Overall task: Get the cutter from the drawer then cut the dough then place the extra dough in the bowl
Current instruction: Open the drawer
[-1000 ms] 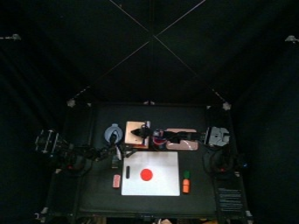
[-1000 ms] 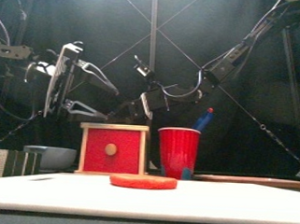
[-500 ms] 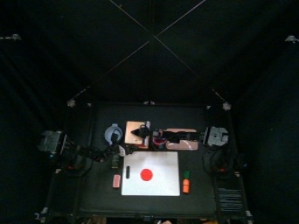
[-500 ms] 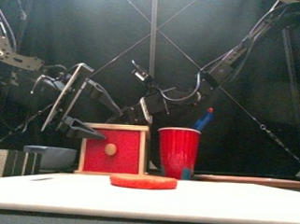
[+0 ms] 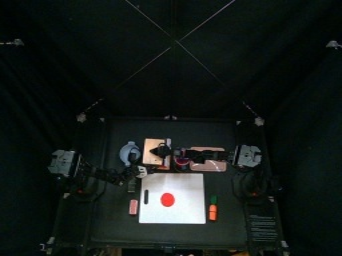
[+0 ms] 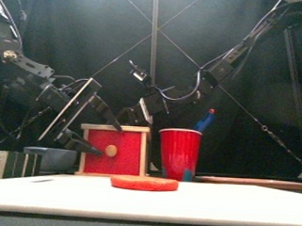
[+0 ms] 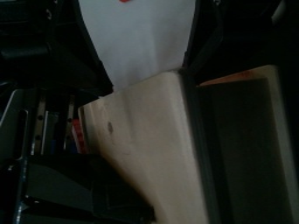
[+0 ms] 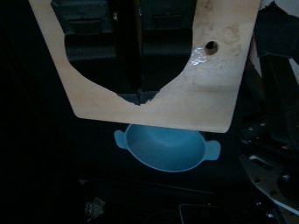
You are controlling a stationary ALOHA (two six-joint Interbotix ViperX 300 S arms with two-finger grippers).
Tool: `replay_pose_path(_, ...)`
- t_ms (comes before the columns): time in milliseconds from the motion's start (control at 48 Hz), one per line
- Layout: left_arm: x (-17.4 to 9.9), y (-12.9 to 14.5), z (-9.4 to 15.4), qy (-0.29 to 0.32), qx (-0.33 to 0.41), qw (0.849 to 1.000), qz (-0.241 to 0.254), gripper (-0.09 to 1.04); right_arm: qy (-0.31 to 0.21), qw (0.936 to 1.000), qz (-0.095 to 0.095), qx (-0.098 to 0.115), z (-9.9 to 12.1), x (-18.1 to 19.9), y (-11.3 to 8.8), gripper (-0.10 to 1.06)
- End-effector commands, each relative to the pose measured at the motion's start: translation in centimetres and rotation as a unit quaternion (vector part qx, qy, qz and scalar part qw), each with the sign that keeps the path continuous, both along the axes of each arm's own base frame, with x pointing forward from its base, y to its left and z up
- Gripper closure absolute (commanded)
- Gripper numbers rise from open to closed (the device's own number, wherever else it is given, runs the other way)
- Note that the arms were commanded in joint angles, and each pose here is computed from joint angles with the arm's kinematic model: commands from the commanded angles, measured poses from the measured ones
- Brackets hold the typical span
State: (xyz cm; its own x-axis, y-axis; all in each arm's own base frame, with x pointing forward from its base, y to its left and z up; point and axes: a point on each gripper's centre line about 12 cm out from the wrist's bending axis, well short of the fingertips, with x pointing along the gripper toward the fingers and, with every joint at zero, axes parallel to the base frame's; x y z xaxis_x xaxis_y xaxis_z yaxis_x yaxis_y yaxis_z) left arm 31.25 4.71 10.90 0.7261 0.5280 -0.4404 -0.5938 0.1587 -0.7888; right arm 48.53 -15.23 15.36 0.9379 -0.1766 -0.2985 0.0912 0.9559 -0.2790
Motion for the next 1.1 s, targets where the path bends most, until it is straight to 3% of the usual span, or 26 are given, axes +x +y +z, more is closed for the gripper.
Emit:
replay_pose_path(21, 0.9, -0.1, 0.2, -0.006, -0.005, 1.0, 0.003, 0.01, 0.003, 1.0, 0.0, -0.003, 0.3, -0.1, 0.1, 0.94)
replay_pose_path(917, 1.8, 0.3, -1.0, -0.002, -0.007, 1.0, 0.02, 0.03, 0.011, 0.9999, 0.007, -0.002, 0.2, 0.2, 1.0, 0.94)
replay_pose_path(1104, 1.7, 0.3, -1.1, 0.0, -0.007, 1.0, 0.02, 0.12, 0.011, 0.9999, 0.008, -0.002, 0.2, 0.3, 1.1, 0.94)
